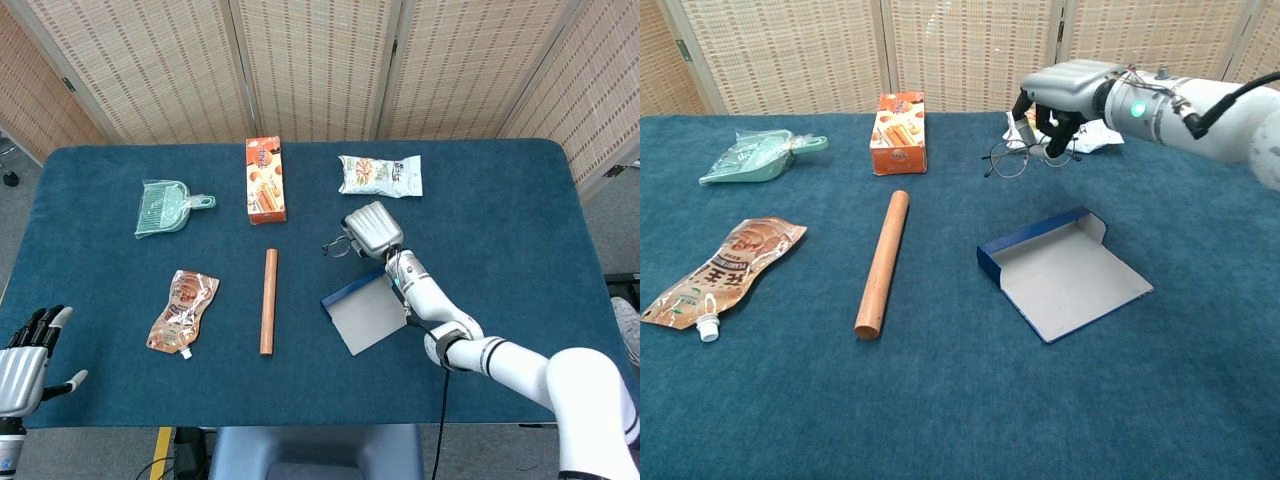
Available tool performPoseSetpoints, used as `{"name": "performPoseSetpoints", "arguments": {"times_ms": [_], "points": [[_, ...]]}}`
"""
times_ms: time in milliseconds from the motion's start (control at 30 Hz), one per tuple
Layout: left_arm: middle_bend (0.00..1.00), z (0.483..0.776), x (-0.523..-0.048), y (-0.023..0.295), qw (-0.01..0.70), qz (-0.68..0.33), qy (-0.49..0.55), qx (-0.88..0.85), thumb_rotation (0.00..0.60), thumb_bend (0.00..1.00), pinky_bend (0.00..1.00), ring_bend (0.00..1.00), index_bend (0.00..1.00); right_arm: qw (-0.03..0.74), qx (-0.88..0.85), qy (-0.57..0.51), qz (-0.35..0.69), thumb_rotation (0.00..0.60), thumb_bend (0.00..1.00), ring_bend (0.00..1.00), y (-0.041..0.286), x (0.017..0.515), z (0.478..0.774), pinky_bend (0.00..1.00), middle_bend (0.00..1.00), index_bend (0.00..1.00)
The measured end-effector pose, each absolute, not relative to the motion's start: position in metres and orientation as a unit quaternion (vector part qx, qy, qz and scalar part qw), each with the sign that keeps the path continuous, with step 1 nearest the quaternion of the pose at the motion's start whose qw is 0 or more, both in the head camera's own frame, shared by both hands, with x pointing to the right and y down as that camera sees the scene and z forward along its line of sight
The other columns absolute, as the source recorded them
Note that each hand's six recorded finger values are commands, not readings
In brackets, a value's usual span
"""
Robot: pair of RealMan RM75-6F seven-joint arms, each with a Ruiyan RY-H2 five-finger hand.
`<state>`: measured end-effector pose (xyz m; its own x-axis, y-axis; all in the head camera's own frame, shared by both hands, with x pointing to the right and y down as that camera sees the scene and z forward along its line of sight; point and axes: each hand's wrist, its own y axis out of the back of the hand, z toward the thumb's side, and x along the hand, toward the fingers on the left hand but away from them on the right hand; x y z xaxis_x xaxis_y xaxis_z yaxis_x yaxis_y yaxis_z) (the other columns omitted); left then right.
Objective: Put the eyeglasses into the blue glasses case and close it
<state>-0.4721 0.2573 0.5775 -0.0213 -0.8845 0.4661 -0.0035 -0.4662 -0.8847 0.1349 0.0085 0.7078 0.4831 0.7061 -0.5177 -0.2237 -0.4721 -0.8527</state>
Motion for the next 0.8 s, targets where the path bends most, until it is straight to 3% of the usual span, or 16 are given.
{"name": "performPoseSetpoints", "arguments": {"times_ms": [300, 600, 800], "points": [[0.12, 0.578, -0.461, 0.254, 0.368, -0.598, 0.367, -0.61, 0.6, 0.19, 0.26, 0.1, 0.12, 0.48, -0.729, -0.148, 0.465, 0.6, 0.52, 1.0, 0.066, 0.177, 0.674, 0.86, 0.87, 0.65], [0.12, 0.578, -0.461, 0.257, 0.364, -0.6, 0.366, -0.611, 0.6, 0.19, 0.26, 0.1, 0.12, 0.45, -0.754, -0.123, 0.462, 0.6, 0.52, 1.0, 0.114, 0.195, 0.694, 0.86, 0.87, 0.65], [0.12, 0.579, -0.462, 0.258, 0.362, -0.602, 0.366, -0.611, 0.6, 0.19, 0.26, 0.1, 0.12, 0.457, -0.755, -0.11, 0.457, 0.6, 0.52, 1.0, 0.127, 0.195, 0.706, 0.86, 0.87, 0.65]]}}
